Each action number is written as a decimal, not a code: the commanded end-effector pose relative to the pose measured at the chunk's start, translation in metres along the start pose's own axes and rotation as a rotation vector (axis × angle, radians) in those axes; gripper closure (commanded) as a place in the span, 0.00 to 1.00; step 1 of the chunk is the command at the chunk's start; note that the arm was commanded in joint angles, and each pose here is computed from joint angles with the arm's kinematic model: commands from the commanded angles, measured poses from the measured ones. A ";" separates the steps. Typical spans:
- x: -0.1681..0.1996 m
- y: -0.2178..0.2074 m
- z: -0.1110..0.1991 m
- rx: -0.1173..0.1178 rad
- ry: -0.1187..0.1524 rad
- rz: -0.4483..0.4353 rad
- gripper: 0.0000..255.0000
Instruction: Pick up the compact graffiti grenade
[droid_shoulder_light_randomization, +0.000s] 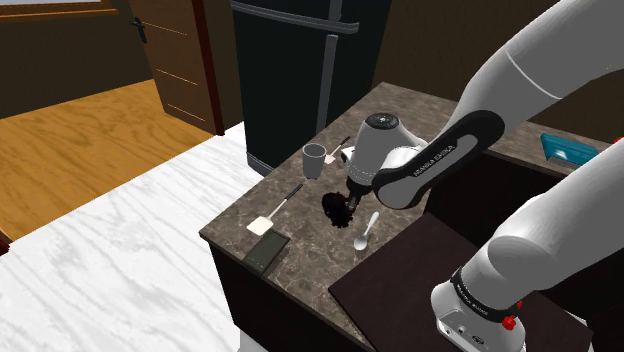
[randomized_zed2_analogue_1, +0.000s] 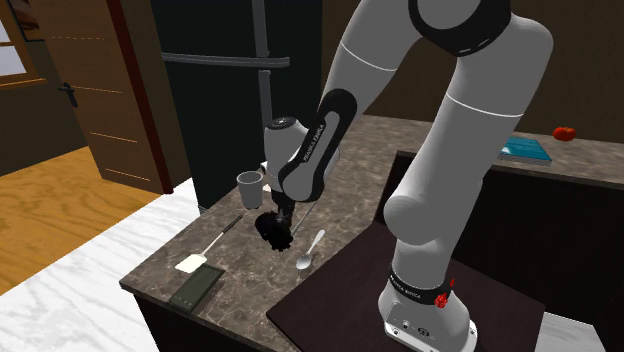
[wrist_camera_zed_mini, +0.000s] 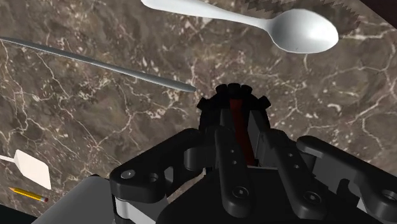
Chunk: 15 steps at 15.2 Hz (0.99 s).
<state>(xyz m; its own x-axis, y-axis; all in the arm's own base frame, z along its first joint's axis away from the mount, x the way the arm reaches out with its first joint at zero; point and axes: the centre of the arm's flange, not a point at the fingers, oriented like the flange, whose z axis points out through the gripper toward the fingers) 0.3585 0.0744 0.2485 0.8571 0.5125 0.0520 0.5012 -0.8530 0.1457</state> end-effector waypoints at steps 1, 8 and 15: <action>0.000 0.000 0.000 0.001 -0.001 0.001 1.00; 0.001 0.005 -0.025 0.001 -0.001 0.001 1.00; 0.003 0.010 -0.062 0.001 -0.001 0.001 1.00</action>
<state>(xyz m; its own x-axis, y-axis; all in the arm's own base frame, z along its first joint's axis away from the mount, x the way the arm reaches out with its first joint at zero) 0.3593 0.0739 0.3059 0.8577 0.5116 0.0512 0.5004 -0.8535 0.1455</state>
